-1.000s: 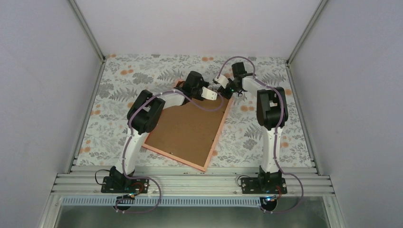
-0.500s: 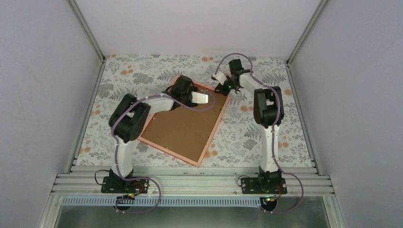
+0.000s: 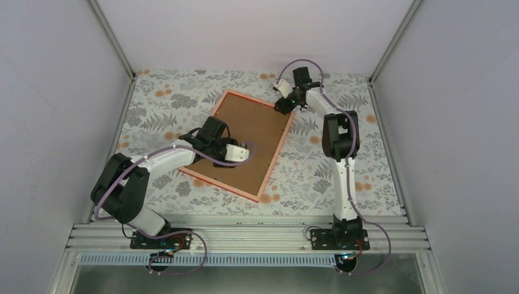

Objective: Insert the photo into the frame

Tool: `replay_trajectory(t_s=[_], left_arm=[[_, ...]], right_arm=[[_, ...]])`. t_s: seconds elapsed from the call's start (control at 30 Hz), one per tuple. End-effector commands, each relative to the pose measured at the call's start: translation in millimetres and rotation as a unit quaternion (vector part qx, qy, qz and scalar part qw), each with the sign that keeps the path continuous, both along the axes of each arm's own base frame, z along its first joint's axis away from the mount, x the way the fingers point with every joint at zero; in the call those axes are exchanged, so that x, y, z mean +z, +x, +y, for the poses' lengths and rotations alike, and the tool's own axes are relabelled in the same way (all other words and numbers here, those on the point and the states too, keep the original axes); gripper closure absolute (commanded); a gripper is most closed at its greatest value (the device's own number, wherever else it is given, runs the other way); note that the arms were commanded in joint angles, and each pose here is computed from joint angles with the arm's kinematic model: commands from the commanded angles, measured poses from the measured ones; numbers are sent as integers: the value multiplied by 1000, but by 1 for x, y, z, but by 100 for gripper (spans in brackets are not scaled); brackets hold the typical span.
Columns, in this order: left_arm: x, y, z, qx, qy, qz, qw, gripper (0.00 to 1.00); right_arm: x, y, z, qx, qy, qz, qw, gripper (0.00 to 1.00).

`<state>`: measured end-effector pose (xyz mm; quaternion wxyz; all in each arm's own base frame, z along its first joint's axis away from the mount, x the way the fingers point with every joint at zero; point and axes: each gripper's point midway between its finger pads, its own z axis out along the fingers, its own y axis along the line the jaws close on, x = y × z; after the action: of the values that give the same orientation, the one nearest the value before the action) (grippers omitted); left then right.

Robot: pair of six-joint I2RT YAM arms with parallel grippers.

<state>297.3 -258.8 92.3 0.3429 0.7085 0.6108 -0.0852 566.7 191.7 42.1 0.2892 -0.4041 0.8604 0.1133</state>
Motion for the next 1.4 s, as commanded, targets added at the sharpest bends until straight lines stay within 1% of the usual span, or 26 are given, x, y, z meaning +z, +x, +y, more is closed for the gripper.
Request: replay_trajectory(t_s=[0.0,0.03,0.1,0.27,0.43,0.63,0.83,0.93,1.03,1.1,1.27,1.37], left_arm=[[-15,-76,21,-90,30,103,990,43],[-16,-86,25,-96,33,118,988,43],[-20,-101,31,-105,42,139,984,43],[-29,-117,35,-113,47,160,979,44],[-36,-127,26,-112,48,183,975,49],[-52,-136,22,-112,68,183,974,54],[-66,-144,11,-103,80,185,974,56],[-71,-145,7,-100,82,185,974,57],[-72,-141,2,-91,81,170,978,58],[-68,-136,-2,-87,77,159,980,59],[-40,-116,-16,-65,51,125,989,58],[-42,-118,-16,-71,53,124,988,57]], right_arm=[[65,-15,0,-14,44,-7,999,29],[72,-21,-1,-17,56,-3,998,29],[85,-33,-6,-28,82,12,996,23],[107,-63,-20,-55,148,58,986,15],[119,-83,-41,-85,201,99,971,14],[126,-109,-66,-123,263,139,947,13],[124,-136,-76,-145,310,175,923,13],[121,-149,-80,-156,325,188,914,13],[116,-163,-82,-166,342,200,903,13],[116,-170,-84,-169,351,204,898,13],[116,-180,-85,-165,370,214,889,13],[114,-184,-86,-171,381,220,882,13]])
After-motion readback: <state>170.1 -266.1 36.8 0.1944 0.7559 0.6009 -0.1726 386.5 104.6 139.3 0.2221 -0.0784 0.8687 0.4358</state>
